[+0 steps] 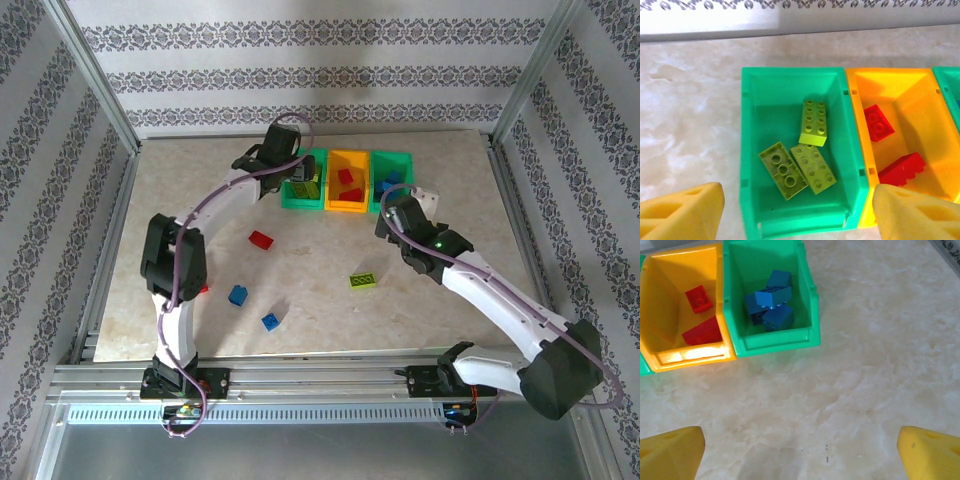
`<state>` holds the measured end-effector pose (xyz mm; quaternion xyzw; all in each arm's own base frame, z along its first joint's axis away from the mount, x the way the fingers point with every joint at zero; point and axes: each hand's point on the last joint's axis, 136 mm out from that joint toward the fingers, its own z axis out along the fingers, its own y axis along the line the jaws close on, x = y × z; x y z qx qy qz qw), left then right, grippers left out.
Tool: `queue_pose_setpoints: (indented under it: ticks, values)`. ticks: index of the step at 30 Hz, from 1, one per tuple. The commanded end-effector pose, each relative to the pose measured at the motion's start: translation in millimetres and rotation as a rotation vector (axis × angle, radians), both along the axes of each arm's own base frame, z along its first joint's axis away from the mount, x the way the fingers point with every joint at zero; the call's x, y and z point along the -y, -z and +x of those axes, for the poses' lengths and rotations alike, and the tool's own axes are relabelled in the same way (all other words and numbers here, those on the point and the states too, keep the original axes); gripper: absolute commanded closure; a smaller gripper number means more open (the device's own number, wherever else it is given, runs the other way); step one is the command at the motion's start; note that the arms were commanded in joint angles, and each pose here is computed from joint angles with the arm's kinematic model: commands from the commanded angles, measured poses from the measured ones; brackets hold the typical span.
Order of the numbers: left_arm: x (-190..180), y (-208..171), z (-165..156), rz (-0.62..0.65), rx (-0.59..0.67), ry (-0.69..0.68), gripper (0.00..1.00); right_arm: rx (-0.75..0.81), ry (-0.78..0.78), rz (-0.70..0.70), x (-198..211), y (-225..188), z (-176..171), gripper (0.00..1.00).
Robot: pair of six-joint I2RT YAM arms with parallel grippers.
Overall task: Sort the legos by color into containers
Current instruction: Place the lego in the container, then pick up the lego from the center of the table.
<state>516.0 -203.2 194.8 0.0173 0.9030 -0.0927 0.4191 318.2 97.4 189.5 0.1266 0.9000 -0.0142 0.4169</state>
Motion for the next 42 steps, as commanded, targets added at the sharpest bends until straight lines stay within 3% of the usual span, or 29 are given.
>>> queue_pose_setpoints:
  ticks: [1, 3, 13, 19, 28, 42]
  values:
    - [-33, -13, -2, -0.045, 0.065, -0.103, 0.08, 0.03, -0.033, -0.02, -13, -10, 8, 0.02]
    - [-53, -8, -12, -0.085, 0.058, -0.152, 0.01, 0.023, -0.063, -0.02, -23, -8, 11, 0.02]
    - [-193, 31, -78, -0.19, 0.016, -0.517, 0.0, -0.041, -0.28, -0.014, -110, 12, 28, 0.03]
    - [-245, 51, -116, -0.168, -0.016, -0.659, 0.0, -0.115, -0.48, -0.025, -187, 32, 34, 0.07]
    - [-274, 58, -141, -0.161, -0.01, -0.742, 0.0, -0.273, -0.702, -0.042, -279, 81, 37, 0.15]
    - [-286, 65, -152, -0.173, -0.012, -0.779, 0.0, -0.378, -0.843, -0.077, -336, 136, 46, 0.25]
